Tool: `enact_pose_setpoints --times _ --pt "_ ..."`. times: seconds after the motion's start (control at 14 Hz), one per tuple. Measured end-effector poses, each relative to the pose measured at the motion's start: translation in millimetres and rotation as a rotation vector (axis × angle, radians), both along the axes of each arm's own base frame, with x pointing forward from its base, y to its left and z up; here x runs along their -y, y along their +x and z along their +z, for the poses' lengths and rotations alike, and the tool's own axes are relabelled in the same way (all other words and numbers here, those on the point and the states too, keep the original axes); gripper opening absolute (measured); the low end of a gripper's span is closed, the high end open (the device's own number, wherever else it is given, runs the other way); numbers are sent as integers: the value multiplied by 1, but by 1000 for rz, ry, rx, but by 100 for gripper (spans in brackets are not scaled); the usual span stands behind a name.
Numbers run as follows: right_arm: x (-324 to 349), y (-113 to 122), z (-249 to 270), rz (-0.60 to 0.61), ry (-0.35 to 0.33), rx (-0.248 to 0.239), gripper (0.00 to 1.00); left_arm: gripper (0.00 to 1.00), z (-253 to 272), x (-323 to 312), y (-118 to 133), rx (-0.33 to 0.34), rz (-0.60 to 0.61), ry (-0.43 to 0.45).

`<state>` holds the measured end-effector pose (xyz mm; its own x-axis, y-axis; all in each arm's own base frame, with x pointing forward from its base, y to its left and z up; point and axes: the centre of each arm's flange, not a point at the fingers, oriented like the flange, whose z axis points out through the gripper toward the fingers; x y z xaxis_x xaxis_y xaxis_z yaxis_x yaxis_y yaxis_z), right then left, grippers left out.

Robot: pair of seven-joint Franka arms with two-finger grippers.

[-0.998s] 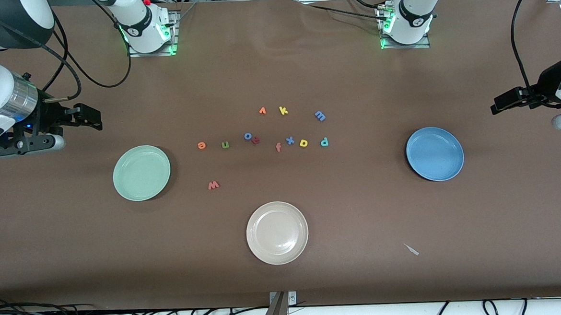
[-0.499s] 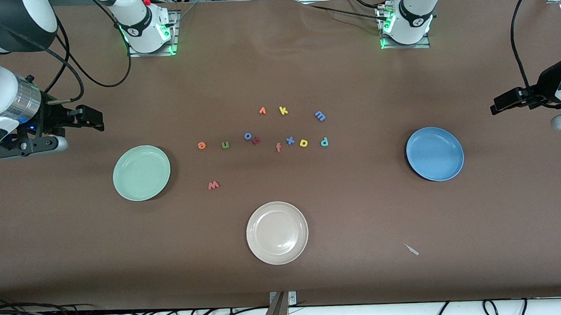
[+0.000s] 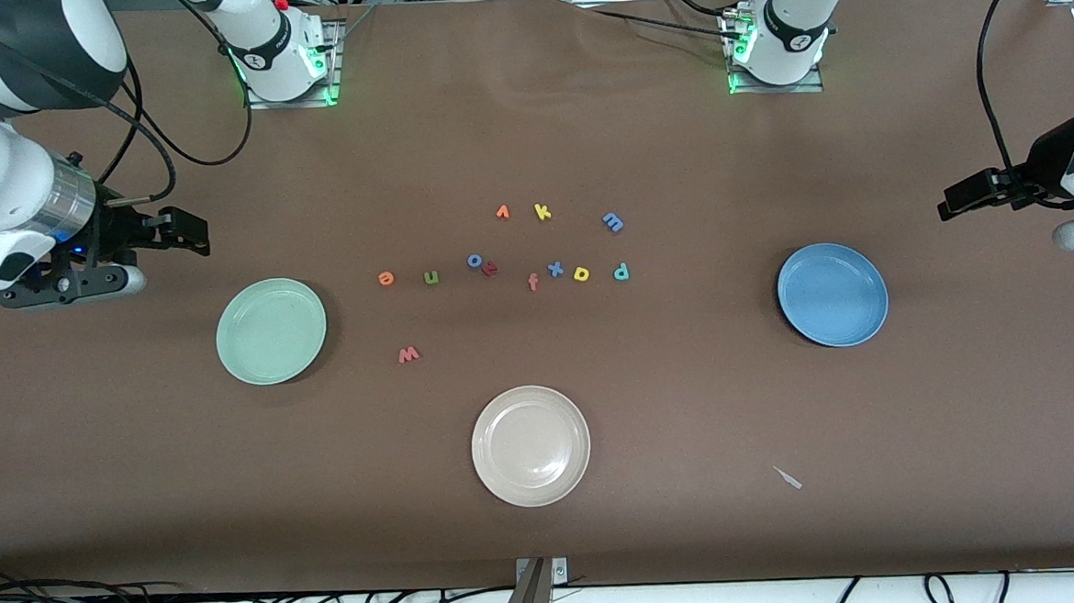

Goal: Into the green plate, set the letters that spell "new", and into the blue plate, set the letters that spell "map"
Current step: 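Grasp the blue E with the left gripper while the right gripper approaches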

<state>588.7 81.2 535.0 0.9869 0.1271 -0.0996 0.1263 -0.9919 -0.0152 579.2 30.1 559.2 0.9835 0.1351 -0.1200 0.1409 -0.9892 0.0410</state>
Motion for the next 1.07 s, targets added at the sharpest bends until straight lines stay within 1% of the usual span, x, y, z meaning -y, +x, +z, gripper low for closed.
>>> enact_pose_setpoints --times 0.5,0.64,0.86,1.0,1.07 --pt "-20 0 -16 13 6 19 100 100 0 16 1 4 -27 -1" --pt "-32 -3 -27 -15 4 17 100 100 -15 36 6 -23 -67 -5" --pt "-51 -8 -49 -25 6 21 100 100 -66 108 17 -107 -154 -6" --pt "-63 -12 -65 -45 6 25 100 100 -93 167 13 -153 -146 17" --pt "-69 -14 -75 -54 7 31 100 100 -104 195 8 -163 -137 31"
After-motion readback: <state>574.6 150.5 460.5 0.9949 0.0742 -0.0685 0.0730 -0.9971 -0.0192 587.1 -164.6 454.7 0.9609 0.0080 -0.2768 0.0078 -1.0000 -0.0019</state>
